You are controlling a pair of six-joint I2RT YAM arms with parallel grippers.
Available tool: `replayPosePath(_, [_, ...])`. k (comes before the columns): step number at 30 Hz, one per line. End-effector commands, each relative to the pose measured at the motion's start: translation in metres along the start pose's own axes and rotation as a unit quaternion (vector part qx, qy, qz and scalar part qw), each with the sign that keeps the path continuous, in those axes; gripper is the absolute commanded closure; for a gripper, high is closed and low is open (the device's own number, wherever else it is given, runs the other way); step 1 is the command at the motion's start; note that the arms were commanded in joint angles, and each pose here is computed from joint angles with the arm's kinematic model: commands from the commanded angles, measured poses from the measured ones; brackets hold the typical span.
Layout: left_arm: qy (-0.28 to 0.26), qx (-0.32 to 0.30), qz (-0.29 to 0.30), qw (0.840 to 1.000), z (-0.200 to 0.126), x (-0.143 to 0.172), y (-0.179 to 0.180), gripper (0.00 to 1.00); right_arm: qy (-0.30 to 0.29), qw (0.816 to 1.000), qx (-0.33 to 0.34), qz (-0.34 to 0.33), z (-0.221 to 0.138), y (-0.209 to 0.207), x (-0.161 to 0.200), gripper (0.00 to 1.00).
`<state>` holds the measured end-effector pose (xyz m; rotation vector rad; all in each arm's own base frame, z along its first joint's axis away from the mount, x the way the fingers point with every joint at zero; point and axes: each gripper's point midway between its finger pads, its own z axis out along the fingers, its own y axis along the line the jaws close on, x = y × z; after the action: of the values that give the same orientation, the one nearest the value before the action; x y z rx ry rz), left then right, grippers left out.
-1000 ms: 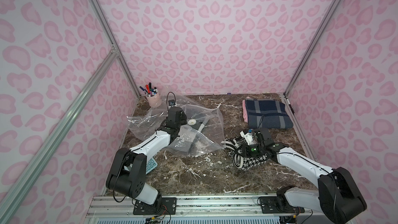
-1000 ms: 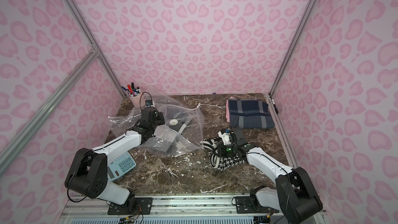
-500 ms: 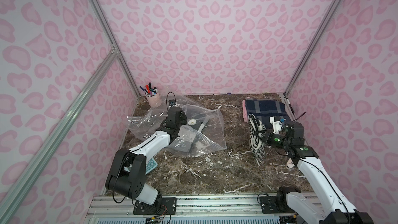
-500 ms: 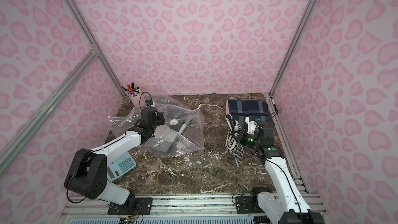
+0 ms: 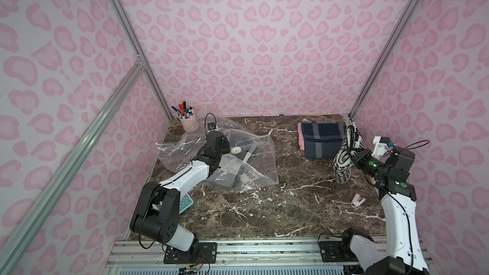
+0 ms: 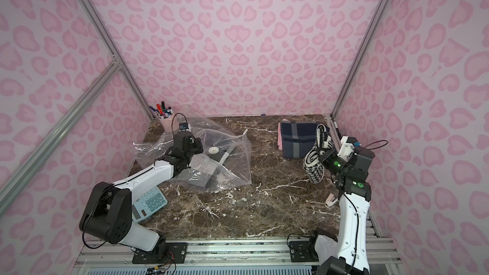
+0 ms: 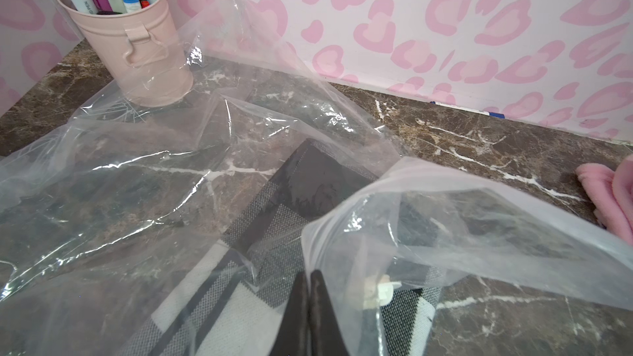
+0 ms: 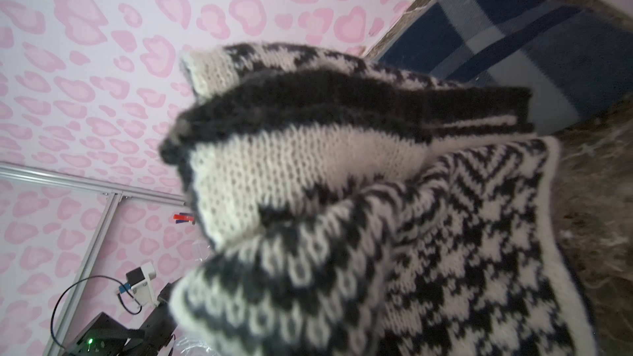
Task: Take the blanket out of the vacuum bag
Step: Place the blanket at the corner of the board.
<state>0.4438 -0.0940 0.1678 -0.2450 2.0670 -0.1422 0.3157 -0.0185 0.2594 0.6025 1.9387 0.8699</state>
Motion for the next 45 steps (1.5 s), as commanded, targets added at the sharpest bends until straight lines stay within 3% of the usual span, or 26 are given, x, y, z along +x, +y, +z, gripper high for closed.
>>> replayPosePath(1, [-0.009, 0.003, -0.002, 1.000, -0.001, -0.005, -0.001, 0.96, -0.023, 1.000, -0.010, 0.004, -0.003, -0.001, -0.020, 1.00])
replayPosePath(9, [-0.007, 0.004, 0.000, 1.000, 0.000, -0.004, -0.002, 0.96, -0.096, 0.994, 0.043, 0.020, -0.007, -0.029, -0.072, 1.00])
replayPosePath(17, [-0.008, 0.004, 0.002, 1.000, 0.000, -0.007, -0.003, 0.96, -0.125, 0.989, 0.073, 0.006, 0.005, -0.039, -0.119, 1.00])
replayPosePath(27, [-0.024, 0.015, 0.000, 1.000, -0.006, -0.026, -0.011, 0.96, -0.102, 0.991, 0.088, -0.012, 0.043, -0.062, -0.161, 1.00])
replayPosePath(36, [-0.028, 0.018, -0.001, 0.999, -0.012, -0.029, -0.010, 0.96, -0.079, 0.989, 0.125, -0.029, 0.091, -0.084, -0.167, 1.00])
replayPosePath(40, [-0.028, 0.017, 0.001, 0.999, -0.012, -0.029, -0.010, 0.96, -0.071, 0.987, 0.128, -0.061, 0.115, -0.067, -0.178, 1.00])
replayPosePath(45, [-0.027, 0.011, 0.003, 1.000, -0.011, -0.027, -0.008, 0.96, -0.040, 0.986, 0.134, -0.086, 0.146, -0.055, -0.166, 1.00])
